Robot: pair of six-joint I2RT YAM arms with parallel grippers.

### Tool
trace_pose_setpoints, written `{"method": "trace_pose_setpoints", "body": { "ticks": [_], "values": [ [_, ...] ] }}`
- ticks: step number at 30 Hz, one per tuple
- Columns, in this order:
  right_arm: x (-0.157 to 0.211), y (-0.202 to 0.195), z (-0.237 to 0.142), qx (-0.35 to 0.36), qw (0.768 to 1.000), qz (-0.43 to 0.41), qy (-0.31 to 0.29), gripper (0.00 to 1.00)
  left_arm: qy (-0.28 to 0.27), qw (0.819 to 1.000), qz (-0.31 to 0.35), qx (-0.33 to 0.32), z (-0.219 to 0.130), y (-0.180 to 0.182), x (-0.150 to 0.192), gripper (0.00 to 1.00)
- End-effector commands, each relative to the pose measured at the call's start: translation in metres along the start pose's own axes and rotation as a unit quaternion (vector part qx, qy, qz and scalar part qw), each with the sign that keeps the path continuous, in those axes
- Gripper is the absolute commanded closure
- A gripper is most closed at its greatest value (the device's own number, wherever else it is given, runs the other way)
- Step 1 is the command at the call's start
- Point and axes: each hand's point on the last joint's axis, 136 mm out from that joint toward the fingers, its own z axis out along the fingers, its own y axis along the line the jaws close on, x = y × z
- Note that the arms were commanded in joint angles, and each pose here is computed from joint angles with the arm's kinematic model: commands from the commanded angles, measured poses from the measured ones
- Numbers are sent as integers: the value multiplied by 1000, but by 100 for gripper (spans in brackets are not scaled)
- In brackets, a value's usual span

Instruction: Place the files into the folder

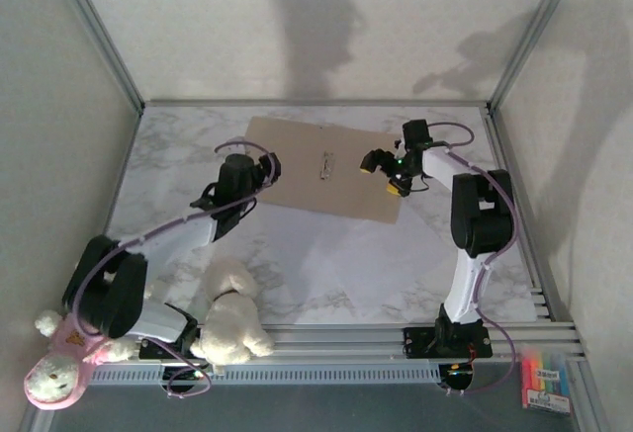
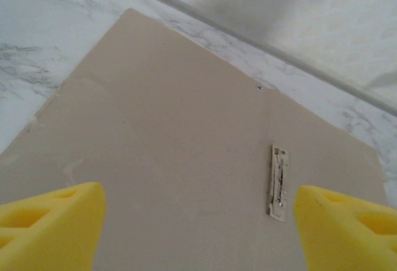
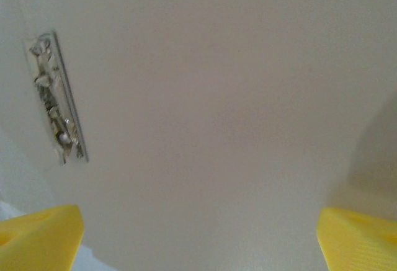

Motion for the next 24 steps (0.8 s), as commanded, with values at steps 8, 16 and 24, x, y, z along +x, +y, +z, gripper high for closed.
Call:
{"method": "trace_pose_setpoints", "body": {
  "ticks": [8, 16, 24],
  "values": [
    [-30, -7, 19, 26, 1000, -13, -9, 3, 104, 993, -54, -23, 68, 42, 25, 19],
    [-44, -12, 25, 41, 999, -12, -8, 3, 154, 983, -80, -57, 84, 69, 50, 19],
    [-54, -7, 26, 37, 999, -13, -8, 3, 199, 971, -102, -88, 63, 86, 82, 21]
  ]
}}
